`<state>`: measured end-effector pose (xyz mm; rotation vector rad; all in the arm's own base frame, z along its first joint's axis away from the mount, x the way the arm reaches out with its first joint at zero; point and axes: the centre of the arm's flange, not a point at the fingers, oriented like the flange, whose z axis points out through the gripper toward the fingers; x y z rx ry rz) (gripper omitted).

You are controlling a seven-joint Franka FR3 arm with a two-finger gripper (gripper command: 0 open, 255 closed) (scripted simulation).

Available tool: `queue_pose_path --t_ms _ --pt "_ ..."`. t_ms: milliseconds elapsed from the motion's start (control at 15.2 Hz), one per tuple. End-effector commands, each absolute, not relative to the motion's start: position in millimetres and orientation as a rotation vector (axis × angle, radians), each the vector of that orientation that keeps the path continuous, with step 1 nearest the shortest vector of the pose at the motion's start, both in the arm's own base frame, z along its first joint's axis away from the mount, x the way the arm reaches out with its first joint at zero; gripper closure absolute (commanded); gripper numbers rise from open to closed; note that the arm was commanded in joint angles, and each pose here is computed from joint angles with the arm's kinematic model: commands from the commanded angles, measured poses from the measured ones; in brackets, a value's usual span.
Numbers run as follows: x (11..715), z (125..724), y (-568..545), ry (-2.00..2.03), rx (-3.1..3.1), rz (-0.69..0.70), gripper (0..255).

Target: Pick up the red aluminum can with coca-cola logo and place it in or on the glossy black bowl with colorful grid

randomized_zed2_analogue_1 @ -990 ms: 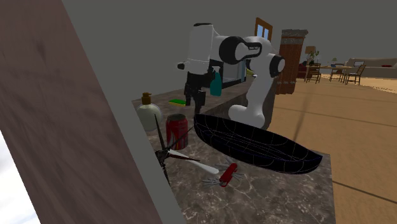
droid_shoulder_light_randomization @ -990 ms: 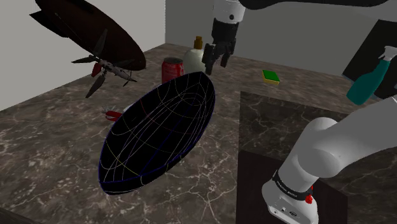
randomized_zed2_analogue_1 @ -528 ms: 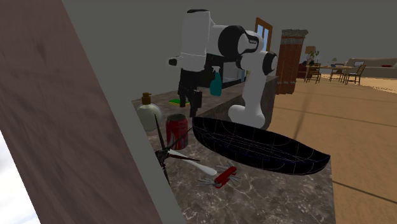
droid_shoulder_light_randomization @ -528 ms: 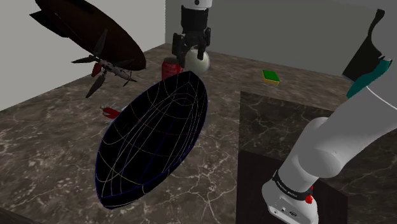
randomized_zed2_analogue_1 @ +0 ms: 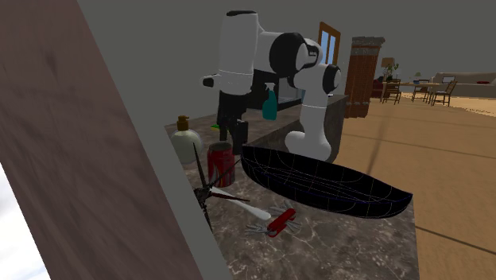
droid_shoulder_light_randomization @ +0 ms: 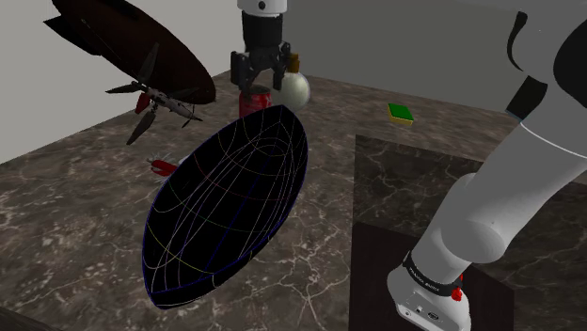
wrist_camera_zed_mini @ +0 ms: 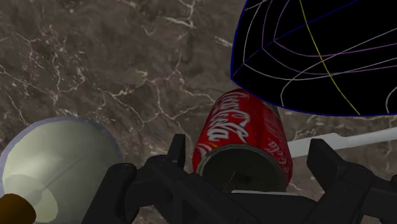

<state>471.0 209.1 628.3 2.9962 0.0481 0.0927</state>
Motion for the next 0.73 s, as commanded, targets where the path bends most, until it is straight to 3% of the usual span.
queue_pose_path --t_ms 0,594,660 --pt "472.0 617.2 207.5 0.048 2.996 0.093 0" --pt "472.5 609.0 206.3 0.048 2.996 0.093 0" --pt "472.5 609.0 206.3 0.048 2.996 0.093 255"
